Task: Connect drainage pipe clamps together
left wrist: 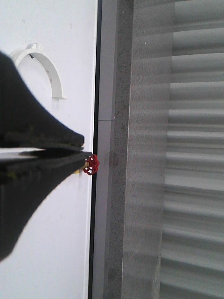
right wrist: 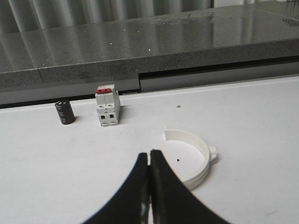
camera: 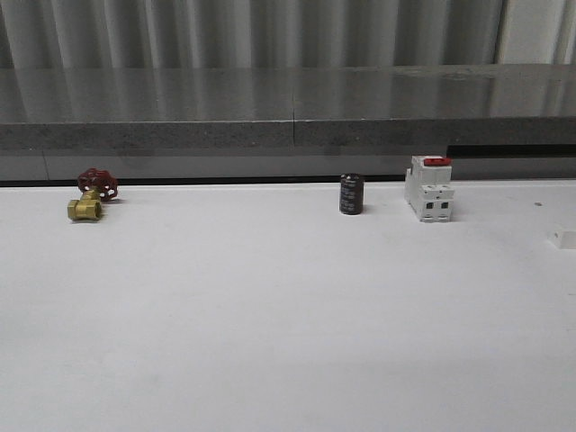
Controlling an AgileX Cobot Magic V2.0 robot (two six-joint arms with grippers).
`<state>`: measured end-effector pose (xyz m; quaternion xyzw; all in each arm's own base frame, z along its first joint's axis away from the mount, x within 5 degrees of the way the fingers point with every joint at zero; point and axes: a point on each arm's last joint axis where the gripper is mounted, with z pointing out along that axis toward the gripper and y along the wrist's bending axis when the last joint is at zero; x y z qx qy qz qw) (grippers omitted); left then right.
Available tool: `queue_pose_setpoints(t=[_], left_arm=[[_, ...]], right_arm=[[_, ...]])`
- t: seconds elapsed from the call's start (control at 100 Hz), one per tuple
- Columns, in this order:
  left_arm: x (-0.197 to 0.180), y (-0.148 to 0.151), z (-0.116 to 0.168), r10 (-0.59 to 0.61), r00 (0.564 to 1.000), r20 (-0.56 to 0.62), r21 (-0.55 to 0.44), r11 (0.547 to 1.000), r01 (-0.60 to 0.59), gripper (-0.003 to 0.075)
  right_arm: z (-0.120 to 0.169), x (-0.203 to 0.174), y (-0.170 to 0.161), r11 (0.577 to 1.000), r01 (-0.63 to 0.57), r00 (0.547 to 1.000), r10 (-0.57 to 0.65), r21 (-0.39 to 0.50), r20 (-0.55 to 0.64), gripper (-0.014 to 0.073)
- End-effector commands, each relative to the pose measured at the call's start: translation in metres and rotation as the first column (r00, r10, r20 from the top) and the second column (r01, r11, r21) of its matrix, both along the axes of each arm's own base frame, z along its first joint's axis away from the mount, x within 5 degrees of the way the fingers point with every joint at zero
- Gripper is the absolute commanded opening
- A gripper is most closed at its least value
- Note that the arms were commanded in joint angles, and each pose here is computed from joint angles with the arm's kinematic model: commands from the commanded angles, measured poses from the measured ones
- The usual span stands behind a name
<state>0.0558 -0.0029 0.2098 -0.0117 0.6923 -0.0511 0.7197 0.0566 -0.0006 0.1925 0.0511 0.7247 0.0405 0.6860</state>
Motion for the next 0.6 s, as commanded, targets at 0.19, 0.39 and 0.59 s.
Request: queue_pose_setpoints(t=[0.19,0.39,0.59], left_arm=[[-0.001,0.000,-0.007,-0.004,0.998,0.065,-0.012,1.000,0.005,-0.0020],[-0.002,0.000,0.000,-0.004,0.996,0.087,-0.013,1.000,0.005,-0.0020],[-0.006,0.000,0.044,0.000,0.999,0.044,-0.032,0.999,0.001,-0.0020]], right_arm=[[0.016,-0.002,0.000,1.000,0.008,0.992,-0.006,-0.016,0.126,-0.0066],[0.016,-0.002,0.000,1.000,0.008,0.992,-0.006,-0.016,0.126,-0.0066],[0.016,-0.002,0.000,1.000,0.008,0.992,-0.006,-0.016,0.126,-0.0066]])
